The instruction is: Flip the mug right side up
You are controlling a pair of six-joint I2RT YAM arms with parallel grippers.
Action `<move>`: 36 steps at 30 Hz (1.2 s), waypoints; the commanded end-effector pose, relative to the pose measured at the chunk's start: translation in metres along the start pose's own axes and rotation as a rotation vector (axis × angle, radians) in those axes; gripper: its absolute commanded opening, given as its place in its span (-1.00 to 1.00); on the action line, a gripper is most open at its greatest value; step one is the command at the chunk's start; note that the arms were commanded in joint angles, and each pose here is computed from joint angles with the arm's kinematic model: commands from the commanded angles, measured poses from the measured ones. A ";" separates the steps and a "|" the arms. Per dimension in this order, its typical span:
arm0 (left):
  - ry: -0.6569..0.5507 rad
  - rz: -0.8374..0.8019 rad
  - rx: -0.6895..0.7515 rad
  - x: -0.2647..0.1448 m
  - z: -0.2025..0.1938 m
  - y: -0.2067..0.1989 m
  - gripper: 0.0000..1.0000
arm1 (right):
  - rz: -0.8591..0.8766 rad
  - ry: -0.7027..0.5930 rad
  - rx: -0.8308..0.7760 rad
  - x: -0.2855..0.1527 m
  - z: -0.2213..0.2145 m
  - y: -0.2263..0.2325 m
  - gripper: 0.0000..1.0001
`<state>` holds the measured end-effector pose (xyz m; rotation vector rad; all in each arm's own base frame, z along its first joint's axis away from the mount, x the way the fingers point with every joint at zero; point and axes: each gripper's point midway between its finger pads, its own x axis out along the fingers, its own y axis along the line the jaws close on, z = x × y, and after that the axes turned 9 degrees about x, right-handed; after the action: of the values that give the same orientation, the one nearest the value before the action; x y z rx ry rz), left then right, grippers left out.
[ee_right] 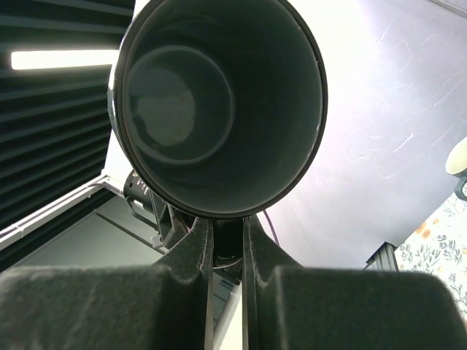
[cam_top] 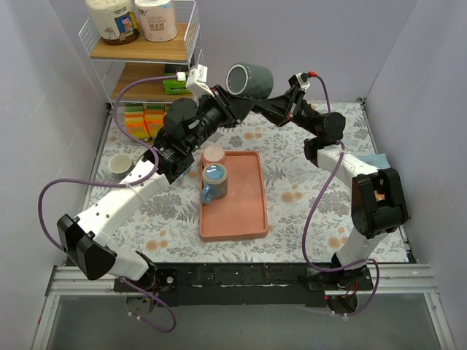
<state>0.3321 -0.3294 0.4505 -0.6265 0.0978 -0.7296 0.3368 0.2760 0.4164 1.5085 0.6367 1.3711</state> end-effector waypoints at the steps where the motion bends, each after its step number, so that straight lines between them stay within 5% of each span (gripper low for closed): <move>1: -0.052 -0.141 0.016 -0.025 0.026 -0.042 -1.00 | 0.381 0.156 -0.434 -0.015 -0.061 0.086 -0.97; 12: -0.016 -0.078 0.047 -0.030 0.012 -0.024 -1.00 | 0.343 0.155 -0.538 -0.010 -0.070 0.099 -0.97; 16: -0.015 -0.058 0.066 -0.032 0.011 -0.019 -0.65 | 0.324 0.157 -0.570 -0.007 -0.071 0.102 -0.97; 20: -0.032 -0.020 0.073 -0.034 0.013 -0.011 0.06 | 0.311 0.152 -0.595 -0.005 -0.071 0.104 -0.97; 30: -0.044 0.023 0.096 -0.042 0.011 0.000 0.96 | 0.304 0.108 -0.612 0.001 -0.063 0.119 -0.97; 36: -0.045 0.069 0.138 -0.066 0.010 0.012 0.96 | 0.216 0.025 -0.615 -0.001 -0.034 0.111 -0.97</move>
<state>0.3097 -0.3028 0.4286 -0.5306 0.0922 -0.6817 0.3097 0.2698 0.4467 1.2257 0.4131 1.4577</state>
